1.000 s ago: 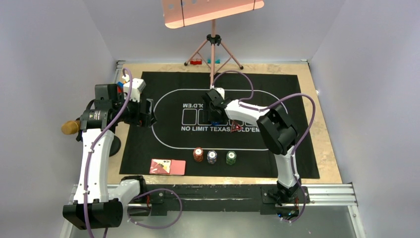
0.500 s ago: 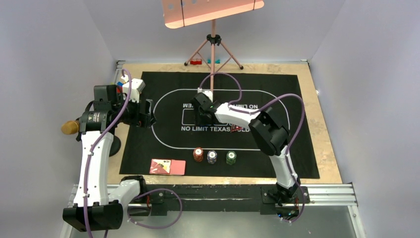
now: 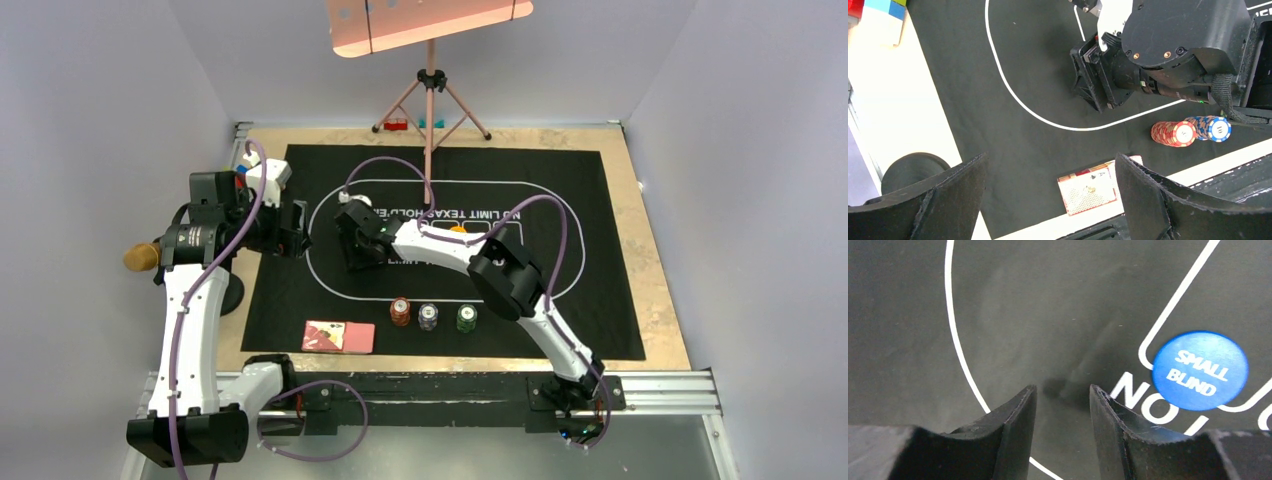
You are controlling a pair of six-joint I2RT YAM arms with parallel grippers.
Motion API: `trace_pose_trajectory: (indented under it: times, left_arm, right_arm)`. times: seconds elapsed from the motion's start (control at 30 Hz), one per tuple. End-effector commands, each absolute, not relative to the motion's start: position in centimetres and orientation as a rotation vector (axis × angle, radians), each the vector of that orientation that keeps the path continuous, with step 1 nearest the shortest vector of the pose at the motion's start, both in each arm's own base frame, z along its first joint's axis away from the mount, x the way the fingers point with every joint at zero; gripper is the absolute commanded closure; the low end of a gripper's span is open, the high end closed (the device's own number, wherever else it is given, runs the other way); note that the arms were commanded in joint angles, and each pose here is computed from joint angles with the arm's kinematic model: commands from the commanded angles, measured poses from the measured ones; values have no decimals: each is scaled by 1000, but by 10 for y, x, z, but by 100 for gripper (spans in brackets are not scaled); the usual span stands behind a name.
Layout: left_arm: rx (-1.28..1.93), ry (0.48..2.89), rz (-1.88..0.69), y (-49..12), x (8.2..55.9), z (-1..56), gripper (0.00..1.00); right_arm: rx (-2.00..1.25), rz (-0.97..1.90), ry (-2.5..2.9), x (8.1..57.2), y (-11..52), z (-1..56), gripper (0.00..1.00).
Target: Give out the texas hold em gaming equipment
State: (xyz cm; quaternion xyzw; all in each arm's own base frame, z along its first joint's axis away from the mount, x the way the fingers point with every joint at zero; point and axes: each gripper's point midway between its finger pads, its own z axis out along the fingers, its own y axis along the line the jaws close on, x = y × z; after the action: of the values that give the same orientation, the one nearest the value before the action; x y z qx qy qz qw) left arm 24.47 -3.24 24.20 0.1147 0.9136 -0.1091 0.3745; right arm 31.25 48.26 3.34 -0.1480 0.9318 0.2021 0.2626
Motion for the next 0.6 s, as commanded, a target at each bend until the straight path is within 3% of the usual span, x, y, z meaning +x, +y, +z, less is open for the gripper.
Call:
trace_pose_trajectory:
  times: [0.0,0.27,0.47,0.57]
  left_arm:
    - [317,2351,-248,-29,241,237,0]
    - [409,2347,-346,-43,263,229,0]
    - [581,2392,-364,-75,290,201,0]
    - [676,2409,-367,-96,305,182,0]
  right_arm:
    - [-487,679,2444,310,505,73,51]
    - [-349,606,2299,328,404,148,35]
    - [-86,368,2344,357,290,133,33]
    - [-33,259,2382,366,264,114,34]
